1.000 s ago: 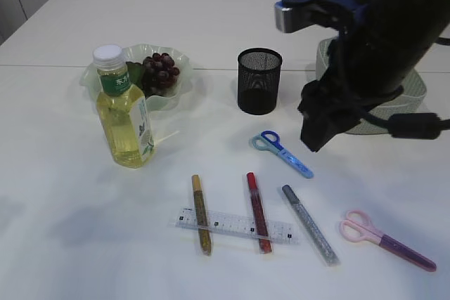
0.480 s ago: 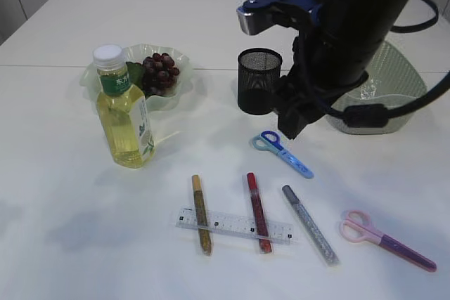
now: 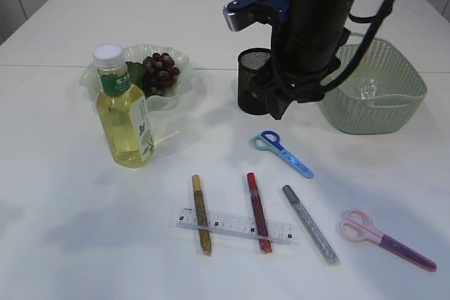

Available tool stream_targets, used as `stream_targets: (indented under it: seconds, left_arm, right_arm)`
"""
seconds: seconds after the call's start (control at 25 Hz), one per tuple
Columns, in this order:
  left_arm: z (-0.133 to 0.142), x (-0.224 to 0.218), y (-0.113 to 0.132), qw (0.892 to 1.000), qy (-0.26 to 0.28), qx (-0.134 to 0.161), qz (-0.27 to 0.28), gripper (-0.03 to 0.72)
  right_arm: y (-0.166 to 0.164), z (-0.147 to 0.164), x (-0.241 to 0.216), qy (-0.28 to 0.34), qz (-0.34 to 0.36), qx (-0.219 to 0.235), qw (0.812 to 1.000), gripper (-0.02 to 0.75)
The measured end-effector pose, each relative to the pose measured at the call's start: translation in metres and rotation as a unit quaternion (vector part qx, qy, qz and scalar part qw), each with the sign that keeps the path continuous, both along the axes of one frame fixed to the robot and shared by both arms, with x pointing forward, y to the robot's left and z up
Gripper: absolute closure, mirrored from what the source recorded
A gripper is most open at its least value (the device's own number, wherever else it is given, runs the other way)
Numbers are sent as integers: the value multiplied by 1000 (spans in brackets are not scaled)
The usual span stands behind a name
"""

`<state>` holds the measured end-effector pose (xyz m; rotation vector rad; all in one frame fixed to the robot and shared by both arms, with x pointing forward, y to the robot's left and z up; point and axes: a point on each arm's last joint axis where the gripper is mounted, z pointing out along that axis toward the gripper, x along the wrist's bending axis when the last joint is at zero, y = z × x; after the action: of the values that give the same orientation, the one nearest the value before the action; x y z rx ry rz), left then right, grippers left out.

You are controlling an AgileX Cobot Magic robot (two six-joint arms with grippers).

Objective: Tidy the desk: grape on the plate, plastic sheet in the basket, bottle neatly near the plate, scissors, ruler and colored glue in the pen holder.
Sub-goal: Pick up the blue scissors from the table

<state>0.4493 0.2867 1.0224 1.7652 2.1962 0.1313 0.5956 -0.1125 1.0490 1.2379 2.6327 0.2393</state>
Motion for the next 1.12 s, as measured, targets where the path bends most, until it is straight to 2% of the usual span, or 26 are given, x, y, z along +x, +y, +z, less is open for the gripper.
stream_targets:
  seconds: [0.4, 1.12]
  left_arm:
    - [0, -1, 0, 1000, 6, 0, -2, 305]
    - [-1, -2, 1, 1000, 12, 10, -7, 309]
  right_arm:
    - [-24, -60, 43, 72, -39, 8, 997, 259]
    - [-17, -113, 68, 83, -20, 3, 996, 259]
